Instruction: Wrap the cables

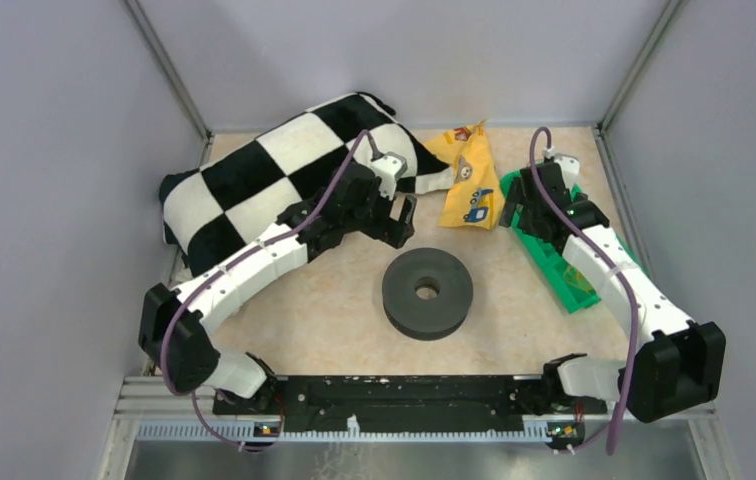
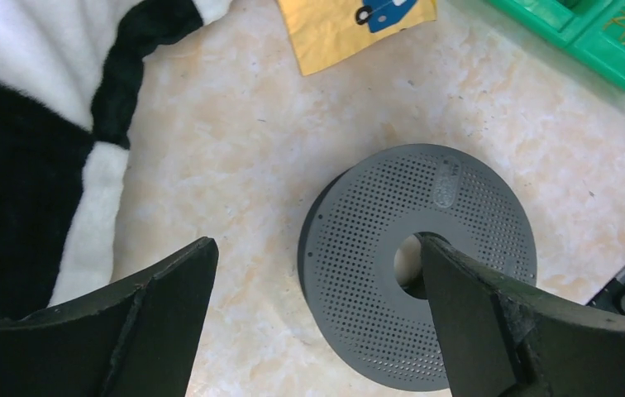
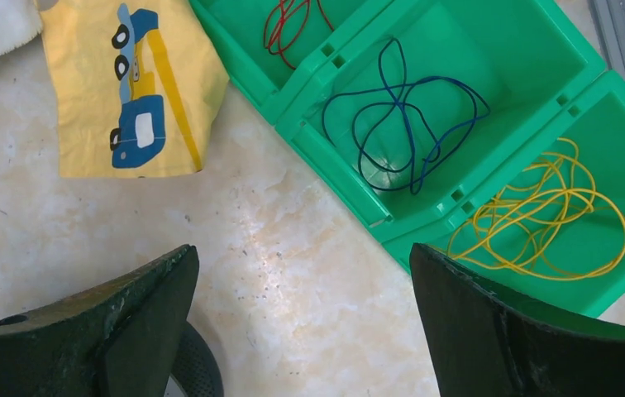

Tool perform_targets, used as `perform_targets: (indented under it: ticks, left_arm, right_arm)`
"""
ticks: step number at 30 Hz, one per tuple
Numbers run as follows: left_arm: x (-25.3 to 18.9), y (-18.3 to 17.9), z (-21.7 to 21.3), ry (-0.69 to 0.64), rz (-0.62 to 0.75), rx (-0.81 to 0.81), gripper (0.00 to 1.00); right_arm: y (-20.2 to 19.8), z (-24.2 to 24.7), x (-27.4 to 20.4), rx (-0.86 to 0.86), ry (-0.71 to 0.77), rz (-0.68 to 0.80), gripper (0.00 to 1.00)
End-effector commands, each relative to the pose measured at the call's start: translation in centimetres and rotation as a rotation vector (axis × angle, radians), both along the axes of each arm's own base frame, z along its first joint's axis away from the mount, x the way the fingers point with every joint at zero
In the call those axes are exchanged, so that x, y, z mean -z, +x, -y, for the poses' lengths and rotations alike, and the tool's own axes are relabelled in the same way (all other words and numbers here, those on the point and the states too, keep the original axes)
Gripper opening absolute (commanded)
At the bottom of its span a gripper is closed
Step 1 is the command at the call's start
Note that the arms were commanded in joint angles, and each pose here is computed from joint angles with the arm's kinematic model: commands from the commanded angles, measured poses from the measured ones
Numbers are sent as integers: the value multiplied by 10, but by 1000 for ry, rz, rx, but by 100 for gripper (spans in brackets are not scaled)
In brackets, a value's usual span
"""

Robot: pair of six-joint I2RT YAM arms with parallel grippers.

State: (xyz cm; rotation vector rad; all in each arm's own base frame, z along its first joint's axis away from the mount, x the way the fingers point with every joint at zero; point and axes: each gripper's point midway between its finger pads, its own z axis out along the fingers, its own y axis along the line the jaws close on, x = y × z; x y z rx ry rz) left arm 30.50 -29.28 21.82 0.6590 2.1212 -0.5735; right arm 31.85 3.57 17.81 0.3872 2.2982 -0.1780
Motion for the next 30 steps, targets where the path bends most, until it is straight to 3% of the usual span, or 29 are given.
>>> perform_targets:
  ticks: [1,7,12,19,24,30]
  left_arm:
    - [-28,12,-17,-40,110,-113,99]
    - [-22,14,-23,-38,86,-171,99]
    - [-3,3,-17,-12,-14,-131,99]
    - [70,-41,-11,-49,-407,-133,98]
    - [94,-60,-12,-113,-591,-65,98]
    - [103,-72,-15,-373,-788,32,94]
  right_arm:
    - [2,-7,-13,-14,44,74,99]
    - [1,-12,-10,-35,69,79,99]
    - [3,-30,-10,-99,149,92,99]
    - [-1,-40,-13,-142,210,141,99]
    - [-3,-41,-10,-154,213,140,99]
    - [-3,-44,-8,-159,223,129,99]
